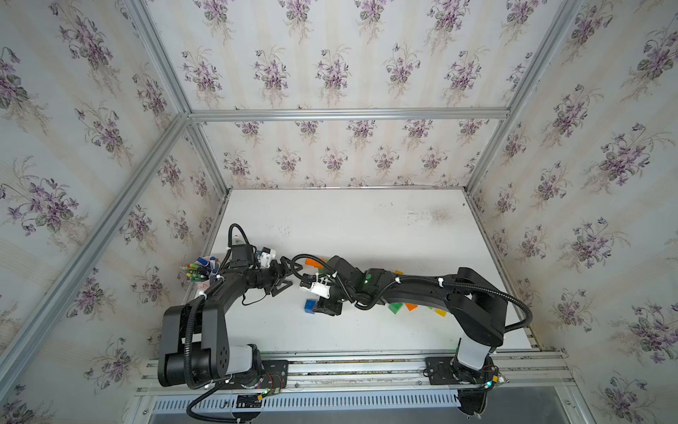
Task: Assemble a fork with lego
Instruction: Pick up the lego brick from the center of the board.
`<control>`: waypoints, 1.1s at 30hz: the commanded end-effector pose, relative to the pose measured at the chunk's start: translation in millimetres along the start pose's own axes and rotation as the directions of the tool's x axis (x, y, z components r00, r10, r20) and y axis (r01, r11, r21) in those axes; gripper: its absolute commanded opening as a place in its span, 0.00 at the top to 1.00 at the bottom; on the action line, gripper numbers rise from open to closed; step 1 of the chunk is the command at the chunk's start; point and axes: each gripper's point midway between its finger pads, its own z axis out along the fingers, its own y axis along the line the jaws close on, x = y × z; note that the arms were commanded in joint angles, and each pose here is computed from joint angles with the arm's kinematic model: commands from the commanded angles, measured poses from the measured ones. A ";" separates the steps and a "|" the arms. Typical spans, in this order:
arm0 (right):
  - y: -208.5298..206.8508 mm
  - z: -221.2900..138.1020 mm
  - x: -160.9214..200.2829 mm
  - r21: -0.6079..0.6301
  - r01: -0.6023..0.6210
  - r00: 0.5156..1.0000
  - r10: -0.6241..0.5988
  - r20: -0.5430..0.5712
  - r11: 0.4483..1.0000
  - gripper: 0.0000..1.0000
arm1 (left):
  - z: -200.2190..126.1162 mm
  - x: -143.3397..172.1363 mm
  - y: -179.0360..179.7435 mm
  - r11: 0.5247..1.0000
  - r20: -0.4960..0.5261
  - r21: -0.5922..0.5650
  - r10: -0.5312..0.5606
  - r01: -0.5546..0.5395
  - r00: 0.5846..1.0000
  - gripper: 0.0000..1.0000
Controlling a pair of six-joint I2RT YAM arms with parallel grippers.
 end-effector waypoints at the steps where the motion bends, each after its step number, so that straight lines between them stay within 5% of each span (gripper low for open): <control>1: -4.2 8.5 -4.8 0.037 -0.017 1.000 0.017 0.009 0.999 0.43 | -1.9 -2.7 0.1 1.000 0.015 0.005 0.011 -0.011 1.000 0.11; 20: -3.2 40.1 14.0 0.017 -0.036 0.995 0.037 -0.092 0.999 0.42 | -4.7 -7.1 7.4 1.000 0.028 0.017 -0.015 0.015 1.000 0.11; 33: -4.4 49.6 20.1 0.010 -0.037 0.989 0.038 -0.140 0.999 0.62 | -4.4 -8.3 8.2 1.000 0.029 0.017 -0.018 0.017 0.999 0.11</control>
